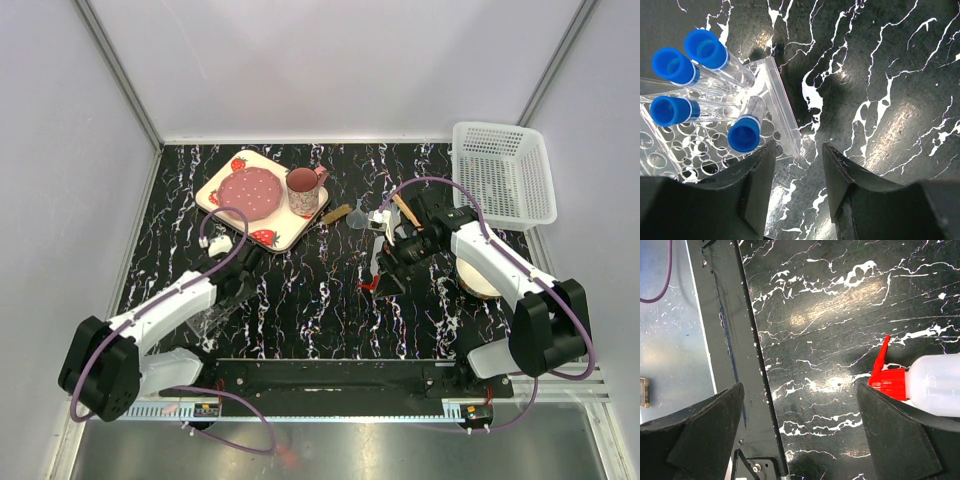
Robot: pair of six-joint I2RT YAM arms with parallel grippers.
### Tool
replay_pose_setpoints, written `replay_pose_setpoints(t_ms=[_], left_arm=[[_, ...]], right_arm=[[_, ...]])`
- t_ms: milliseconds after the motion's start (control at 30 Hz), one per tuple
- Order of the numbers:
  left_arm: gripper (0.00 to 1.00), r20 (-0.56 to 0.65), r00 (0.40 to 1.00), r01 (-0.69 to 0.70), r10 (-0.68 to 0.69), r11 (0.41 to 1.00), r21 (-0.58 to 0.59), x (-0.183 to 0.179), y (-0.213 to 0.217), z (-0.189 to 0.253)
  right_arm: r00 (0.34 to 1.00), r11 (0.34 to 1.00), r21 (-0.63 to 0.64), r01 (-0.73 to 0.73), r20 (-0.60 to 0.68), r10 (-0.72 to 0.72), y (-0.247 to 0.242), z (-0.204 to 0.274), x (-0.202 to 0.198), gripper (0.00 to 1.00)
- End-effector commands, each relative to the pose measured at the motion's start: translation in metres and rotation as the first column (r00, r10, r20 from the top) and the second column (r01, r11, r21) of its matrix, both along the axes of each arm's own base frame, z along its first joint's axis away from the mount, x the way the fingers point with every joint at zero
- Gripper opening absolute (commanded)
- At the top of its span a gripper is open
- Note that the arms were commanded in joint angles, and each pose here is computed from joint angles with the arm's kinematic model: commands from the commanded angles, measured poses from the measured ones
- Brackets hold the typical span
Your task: Organize the chemistry lab equipment
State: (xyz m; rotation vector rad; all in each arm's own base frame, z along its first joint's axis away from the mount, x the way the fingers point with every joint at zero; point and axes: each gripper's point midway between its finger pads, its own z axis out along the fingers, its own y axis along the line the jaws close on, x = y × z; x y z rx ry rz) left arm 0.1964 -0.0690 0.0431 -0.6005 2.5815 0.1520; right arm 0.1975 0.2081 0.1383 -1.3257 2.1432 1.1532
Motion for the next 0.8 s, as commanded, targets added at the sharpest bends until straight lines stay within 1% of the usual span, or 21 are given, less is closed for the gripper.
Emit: replay_pose_setpoints(t_ms=[0, 67, 433, 767], left_arm=[[0.47, 0.03, 1.0, -0.009, 0.009, 1.0, 0.01, 0.012, -0.003, 0.002], [0.47, 0.027, 1.0, -0.009, 0.009, 1.0, 0.013, 0.013, -0.003, 0.0], [0.36, 0.054, 0.999, -0.004, 0.002, 1.0, 0.025, 0.028, -0.006, 0.001], [0.31, 0.052, 0.998, 0.019, -0.021, 0.999, 0.048, 0.048, -0.007, -0.001]], right_arm=[[1.0, 1.0, 0.018, -0.011, 0.024, 0.01, 0.001, 0.008, 0.003, 1.0], [1.0, 1.0, 0.018, -0.012, 0.025, 0.011, 0.001, 0.007, 0.003, 1.0], [1.0, 1.0, 0.013, -0.01, 0.024, 0.01, 0.001, 0.007, 0.004, 1.0], [1.0, 1.0, 0.009, -0.007, 0.027, 0.007, 0.0, 0.007, 0.004, 1.0]])
